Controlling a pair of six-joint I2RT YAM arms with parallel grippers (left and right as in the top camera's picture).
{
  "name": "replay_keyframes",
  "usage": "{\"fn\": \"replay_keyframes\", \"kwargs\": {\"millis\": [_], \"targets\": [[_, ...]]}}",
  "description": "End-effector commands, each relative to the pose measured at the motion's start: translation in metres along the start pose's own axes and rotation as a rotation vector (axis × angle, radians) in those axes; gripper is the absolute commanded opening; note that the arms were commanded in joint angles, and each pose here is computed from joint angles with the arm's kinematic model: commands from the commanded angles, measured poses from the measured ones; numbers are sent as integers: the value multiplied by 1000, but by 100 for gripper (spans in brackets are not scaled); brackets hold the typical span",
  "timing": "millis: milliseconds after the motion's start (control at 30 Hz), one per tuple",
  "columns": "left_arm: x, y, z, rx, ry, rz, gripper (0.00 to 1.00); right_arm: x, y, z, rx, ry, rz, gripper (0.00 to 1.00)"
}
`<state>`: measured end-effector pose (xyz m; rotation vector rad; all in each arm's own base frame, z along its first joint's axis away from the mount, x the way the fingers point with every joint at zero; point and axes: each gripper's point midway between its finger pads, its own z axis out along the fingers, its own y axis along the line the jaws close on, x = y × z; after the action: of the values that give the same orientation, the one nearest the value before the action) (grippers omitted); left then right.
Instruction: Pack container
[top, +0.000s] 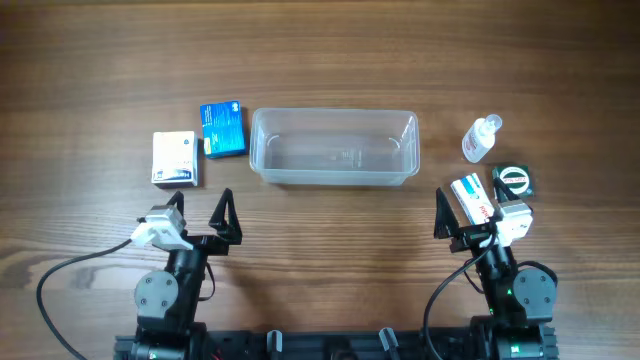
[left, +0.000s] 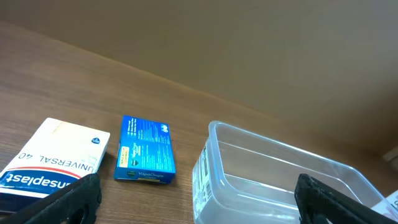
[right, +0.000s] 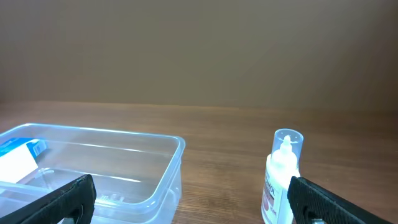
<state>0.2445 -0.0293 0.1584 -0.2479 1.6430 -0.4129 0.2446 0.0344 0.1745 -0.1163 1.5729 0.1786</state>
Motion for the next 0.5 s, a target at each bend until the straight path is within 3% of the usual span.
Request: {"fn": "replay_keyframes", "kwargs": {"millis": [0,233,467], "targets": [[1,0,0,4,-1,19,100,-3,6,-1,-30,-14,3,100],[1,0,0,10,1,20,100,-3,6,-1,-30,-14,3,100],[-24,-24,-5,105,-57,26,100,-3,6,-1,-30,-14,3,100]]}}
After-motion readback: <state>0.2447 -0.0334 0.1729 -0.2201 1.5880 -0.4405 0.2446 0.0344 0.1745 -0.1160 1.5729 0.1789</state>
